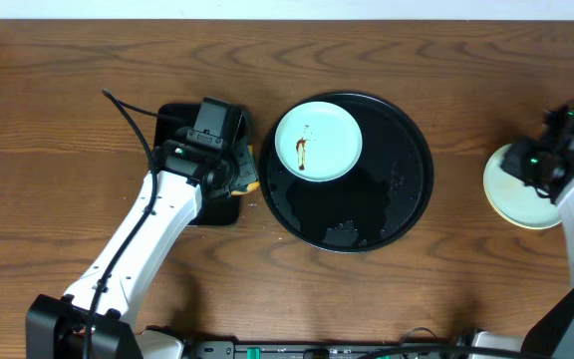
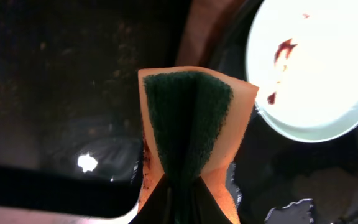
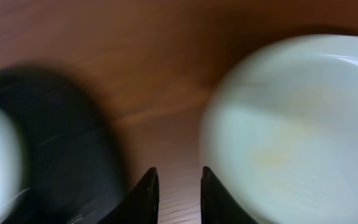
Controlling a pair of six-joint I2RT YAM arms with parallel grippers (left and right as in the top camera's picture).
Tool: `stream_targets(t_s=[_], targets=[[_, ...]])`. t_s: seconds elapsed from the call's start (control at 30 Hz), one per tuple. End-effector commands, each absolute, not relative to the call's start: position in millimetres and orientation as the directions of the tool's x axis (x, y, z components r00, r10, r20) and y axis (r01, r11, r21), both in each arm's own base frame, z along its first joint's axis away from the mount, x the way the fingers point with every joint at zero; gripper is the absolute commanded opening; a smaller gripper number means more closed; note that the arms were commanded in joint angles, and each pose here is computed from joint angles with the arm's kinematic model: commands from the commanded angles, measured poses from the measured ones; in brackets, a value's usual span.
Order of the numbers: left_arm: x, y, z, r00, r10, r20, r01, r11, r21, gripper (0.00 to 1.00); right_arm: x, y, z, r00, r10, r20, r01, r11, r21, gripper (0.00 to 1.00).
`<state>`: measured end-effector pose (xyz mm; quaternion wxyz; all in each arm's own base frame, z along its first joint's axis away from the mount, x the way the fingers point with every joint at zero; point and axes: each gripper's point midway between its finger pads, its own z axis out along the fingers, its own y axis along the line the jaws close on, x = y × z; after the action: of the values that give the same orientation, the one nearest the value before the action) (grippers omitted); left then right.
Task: Clean dirty plates on tray and stack at the side
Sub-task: 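Carry the light-blue plate right and stack it on the yellow plate, then reach the right gripper to the stained light-blue plate and grip its rim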
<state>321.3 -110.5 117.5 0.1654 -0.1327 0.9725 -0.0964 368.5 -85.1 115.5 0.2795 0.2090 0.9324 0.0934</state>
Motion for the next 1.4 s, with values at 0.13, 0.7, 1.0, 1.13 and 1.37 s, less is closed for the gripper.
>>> stream_targets(t_s=[0.13,0.7,1.0,1.13,1.37], targets=[[318.5,-78.5,120.1,-0.898,-0.305,-0.318,-0.269,0.951,-0.153,0.08,372.5,49.4,150.2,-0.862,0.078,-0.500,-0.115,0.932,0.344,0.29],[313.8,-55.5,121.3,-0.885,-0.359,-0.298,-0.331,0.933,-0.139,0.08,391.9,172.3,213.2,-0.732,-0.138,-0.668,-0.380,0.896,0.231,0.95],[313.9,-55.5,121.3,-0.884,-0.359,-0.298,-0.332,0.933,-0.140,0.08,420.1,168.7,172.9,-0.771,-0.078,-0.632,-0.253,0.948,0.192,0.84],[313.9,-55.5,121.3,-0.884,-0.359,-0.298,-0.332,0.933,-0.140,0.08,426.2,171.9,122.5,-0.835,-0.078,-0.545,-0.216,0.957,0.195,0.86],[313.9,-55.5,121.3,-0.884,-0.359,-0.298,-0.332,0.933,-0.140,0.08,427.9,173.0,46.4,-0.914,-0.034,-0.405,-0.128,0.970,0.207,0.75]])
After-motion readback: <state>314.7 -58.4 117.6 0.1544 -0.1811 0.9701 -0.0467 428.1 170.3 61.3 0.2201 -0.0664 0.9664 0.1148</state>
